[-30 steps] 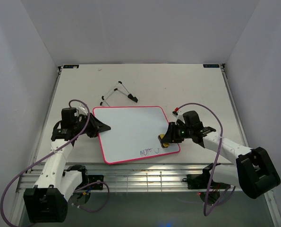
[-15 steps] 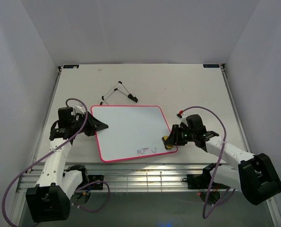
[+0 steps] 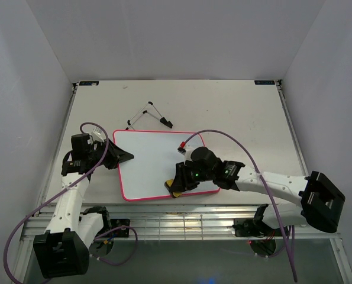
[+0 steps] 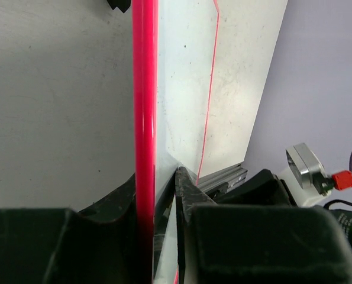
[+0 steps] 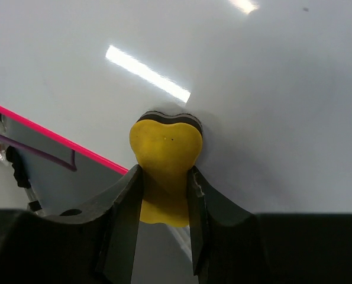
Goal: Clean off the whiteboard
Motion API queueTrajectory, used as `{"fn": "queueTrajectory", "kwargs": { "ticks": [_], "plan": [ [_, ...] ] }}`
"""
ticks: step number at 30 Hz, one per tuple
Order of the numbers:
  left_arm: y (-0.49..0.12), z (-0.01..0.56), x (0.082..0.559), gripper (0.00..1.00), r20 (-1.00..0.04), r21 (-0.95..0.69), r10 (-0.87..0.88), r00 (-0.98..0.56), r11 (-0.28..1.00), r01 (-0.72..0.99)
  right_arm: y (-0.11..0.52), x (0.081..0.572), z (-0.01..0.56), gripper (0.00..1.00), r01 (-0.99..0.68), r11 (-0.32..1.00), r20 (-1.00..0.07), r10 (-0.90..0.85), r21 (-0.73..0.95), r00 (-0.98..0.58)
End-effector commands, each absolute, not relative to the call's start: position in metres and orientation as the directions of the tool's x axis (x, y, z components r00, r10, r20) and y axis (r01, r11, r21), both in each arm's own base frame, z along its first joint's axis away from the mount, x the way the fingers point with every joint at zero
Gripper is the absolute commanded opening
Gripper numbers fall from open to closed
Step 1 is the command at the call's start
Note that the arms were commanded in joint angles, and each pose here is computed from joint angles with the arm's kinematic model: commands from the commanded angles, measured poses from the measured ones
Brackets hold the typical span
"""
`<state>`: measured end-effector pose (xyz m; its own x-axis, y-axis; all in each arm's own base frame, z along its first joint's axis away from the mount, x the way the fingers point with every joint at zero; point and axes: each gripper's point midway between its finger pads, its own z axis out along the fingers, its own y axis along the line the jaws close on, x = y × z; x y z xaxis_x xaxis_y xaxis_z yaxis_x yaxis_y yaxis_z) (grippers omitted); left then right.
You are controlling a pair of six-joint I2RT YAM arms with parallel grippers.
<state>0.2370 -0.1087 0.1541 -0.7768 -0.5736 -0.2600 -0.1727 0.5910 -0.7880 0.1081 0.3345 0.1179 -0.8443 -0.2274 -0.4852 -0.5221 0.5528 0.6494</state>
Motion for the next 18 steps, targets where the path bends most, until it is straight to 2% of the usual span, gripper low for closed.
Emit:
{"fn": "queueTrajectory", "kwargs": {
  "ticks": [1, 5, 7, 11, 15, 18],
  "plan": [
    [-0.077, 0.131, 0.251, 0.00, -0.392, -0.663, -0.589, -0.707, 0.713, -0.227, 0.352, 0.082, 0.111, 0.26, -0.506, 0.546, -0.412, -0.295, 0.668, -0.862],
    [-0.078, 0.131, 0.251, 0.00, -0.389, -0.665, -0.584, -0.713, 0.713, -0.221, 0.350, 0.084, 0.108, 0.26, -0.527, 0.554, -0.426, -0.312, 0.645, -0.849],
    [-0.079, 0.132, 0.251, 0.00, -0.390, -0.667, -0.582, -0.714, 0.713, -0.217, 0.338, 0.093, 0.103, 0.27, -0.517, 0.602, -0.429, -0.298, 0.609, -0.853],
    [-0.079, 0.132, 0.251, 0.00, -0.390, -0.669, -0.581, -0.714, 0.712, -0.214, 0.282, 0.111, 0.069, 0.27, -0.430, 0.712, -0.392, -0.232, 0.555, -0.890],
    [-0.080, 0.132, 0.251, 0.00, -0.389, -0.670, -0.579, -0.716, 0.712, -0.211, 0.209, 0.144, 0.041, 0.27, -0.271, 0.837, -0.378, -0.083, 0.476, -0.922],
    [-0.080, 0.132, 0.252, 0.00, -0.391, -0.672, -0.578, -0.716, 0.711, -0.207, 0.174, 0.149, 0.030, 0.27, -0.216, 0.877, -0.374, -0.046, 0.428, -0.926]
  ]
}}
